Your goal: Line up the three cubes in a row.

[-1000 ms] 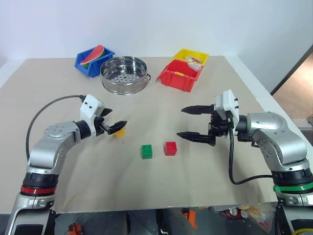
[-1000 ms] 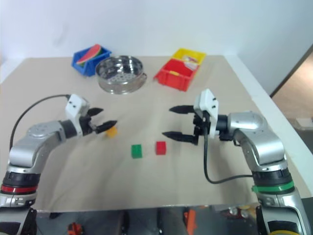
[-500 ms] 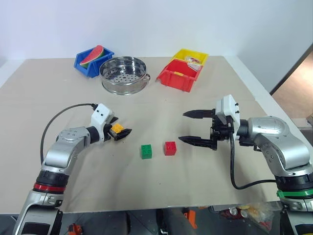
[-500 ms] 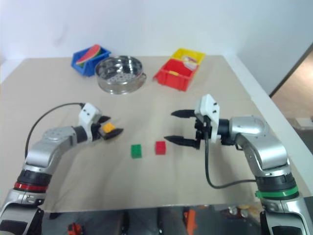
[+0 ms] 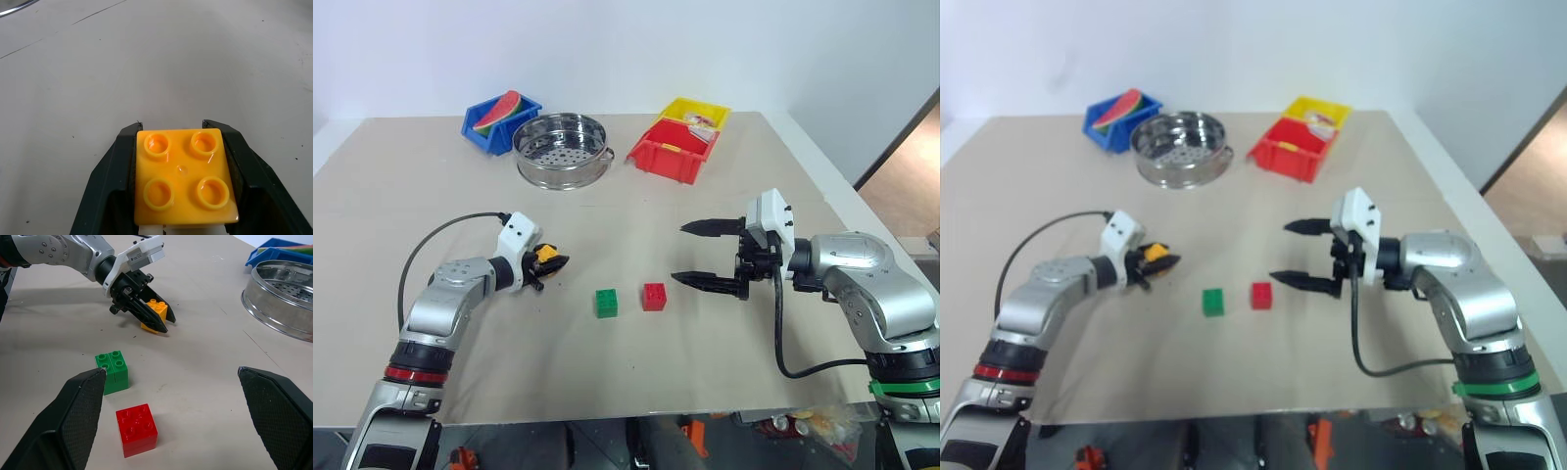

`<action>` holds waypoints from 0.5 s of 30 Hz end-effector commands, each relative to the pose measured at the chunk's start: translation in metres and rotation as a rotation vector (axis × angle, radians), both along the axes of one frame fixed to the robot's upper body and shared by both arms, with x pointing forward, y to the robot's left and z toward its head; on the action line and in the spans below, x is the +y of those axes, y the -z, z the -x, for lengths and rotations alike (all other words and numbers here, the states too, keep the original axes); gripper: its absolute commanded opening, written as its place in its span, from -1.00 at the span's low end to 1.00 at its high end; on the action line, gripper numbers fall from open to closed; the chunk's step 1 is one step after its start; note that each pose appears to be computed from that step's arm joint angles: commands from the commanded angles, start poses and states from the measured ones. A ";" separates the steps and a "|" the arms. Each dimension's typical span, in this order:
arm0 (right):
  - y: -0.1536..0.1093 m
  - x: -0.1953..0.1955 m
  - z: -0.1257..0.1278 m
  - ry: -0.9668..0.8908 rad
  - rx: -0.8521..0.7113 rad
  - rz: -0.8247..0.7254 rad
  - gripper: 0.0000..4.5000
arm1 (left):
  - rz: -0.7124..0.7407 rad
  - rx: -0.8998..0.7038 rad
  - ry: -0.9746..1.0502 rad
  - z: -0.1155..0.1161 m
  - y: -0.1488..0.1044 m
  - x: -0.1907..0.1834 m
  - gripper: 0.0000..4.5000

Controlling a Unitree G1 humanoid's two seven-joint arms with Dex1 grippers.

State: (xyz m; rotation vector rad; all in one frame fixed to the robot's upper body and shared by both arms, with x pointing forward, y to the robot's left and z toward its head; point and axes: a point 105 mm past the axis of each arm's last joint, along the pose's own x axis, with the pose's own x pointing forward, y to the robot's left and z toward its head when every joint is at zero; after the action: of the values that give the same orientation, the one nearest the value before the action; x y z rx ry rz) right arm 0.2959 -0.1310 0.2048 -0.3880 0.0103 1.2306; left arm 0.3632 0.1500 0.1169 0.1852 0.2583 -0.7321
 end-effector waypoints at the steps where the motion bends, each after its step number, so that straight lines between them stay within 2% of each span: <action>1: -0.014 0.001 0.004 -0.018 -0.055 0.000 1.00 | -0.006 -0.034 0.011 -0.001 -0.010 -0.001 -0.38; 5: -0.014 0.001 0.005 -0.018 -0.055 0.001 1.00 | -0.015 -0.034 0.010 0.000 -0.010 0.003 -0.38; 9: -0.014 0.001 0.005 -0.019 -0.055 0.001 1.00 | 0.020 -0.059 0.074 0.008 -0.023 0.008 -0.38; 15: -0.014 0.000 0.003 -0.022 -0.053 0.006 1.00 | 0.003 -0.134 0.287 0.035 -0.044 0.022 -0.38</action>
State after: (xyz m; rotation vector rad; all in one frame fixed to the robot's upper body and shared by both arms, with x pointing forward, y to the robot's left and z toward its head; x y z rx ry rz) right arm 0.2959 -0.1315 0.2051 -0.3923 0.0166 1.2324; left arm 0.3361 0.1714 0.1417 0.2275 0.1866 -0.9422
